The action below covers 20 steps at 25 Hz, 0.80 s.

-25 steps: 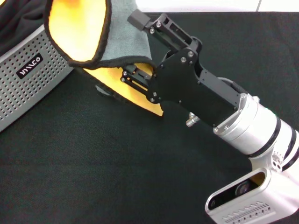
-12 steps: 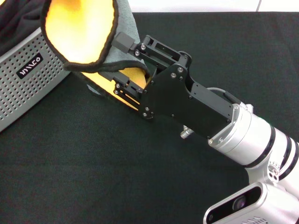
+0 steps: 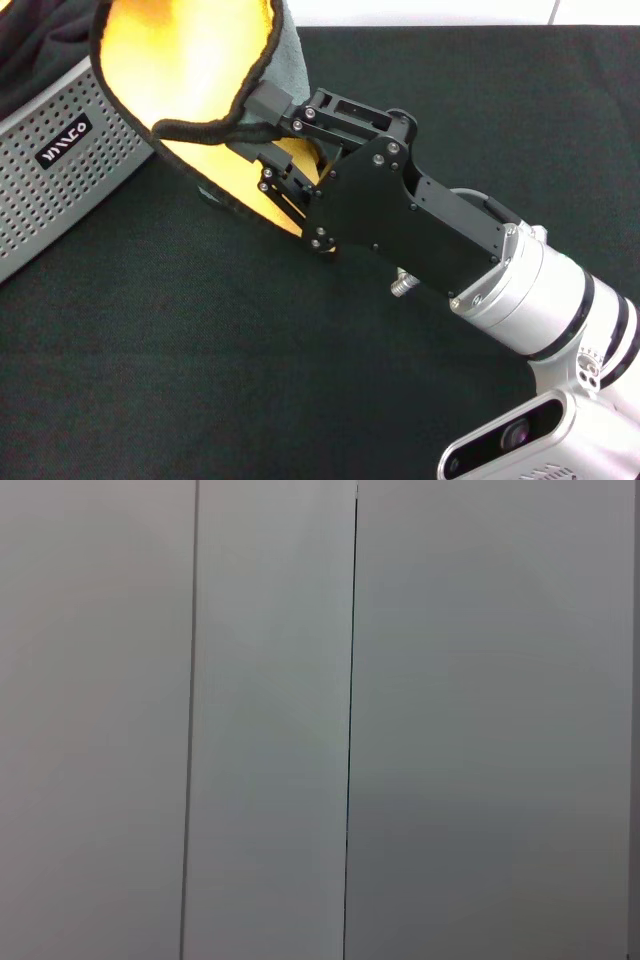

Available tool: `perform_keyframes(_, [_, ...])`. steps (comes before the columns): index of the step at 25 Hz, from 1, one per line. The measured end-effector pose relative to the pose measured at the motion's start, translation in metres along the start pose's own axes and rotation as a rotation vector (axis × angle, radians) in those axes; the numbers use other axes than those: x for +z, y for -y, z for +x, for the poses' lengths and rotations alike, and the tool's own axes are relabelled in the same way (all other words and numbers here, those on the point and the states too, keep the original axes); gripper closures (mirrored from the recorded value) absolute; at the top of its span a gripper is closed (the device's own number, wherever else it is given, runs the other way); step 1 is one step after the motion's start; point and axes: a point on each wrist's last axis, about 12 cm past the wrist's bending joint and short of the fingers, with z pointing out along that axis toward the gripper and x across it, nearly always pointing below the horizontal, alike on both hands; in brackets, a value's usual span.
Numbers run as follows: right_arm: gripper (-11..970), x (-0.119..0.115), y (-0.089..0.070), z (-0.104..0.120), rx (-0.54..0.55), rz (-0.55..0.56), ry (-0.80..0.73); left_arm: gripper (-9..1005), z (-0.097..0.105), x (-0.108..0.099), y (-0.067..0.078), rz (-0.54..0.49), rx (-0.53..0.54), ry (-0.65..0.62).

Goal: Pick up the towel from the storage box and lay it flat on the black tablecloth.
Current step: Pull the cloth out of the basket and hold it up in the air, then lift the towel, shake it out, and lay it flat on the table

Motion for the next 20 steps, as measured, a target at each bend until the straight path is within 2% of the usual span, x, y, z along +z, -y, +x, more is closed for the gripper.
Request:
perform_keyframes(6, [680, -0.002, 0.0, 0.0, 0.005, 0.002, -0.01, 976, 0.003, 0.0, 0.0, 0.009, -0.007, -0.004])
perform_keyframes(11, [851, -0.006, 0.001, -0.001, 0.03, 0.027, -0.046, 975, 0.009, 0.001, 0.002, 0.026, 0.0, -0.017])
perform_keyframes(14, [909, -0.006, 0.003, 0.002, 0.068, 0.052, -0.085, 974, 0.012, 0.001, 0.002, 0.029, -0.001, -0.018])
perform_keyframes(16, [948, -0.007, 0.004, 0.004, 0.126, 0.065, -0.102, 974, 0.015, 0.001, 0.002, 0.033, -0.008, -0.019])
perform_keyframes(20, [948, -0.012, 0.006, 0.009, 0.308, 0.092, -0.121, 973, 0.024, -0.001, 0.0, 0.03, -0.027, -0.024])
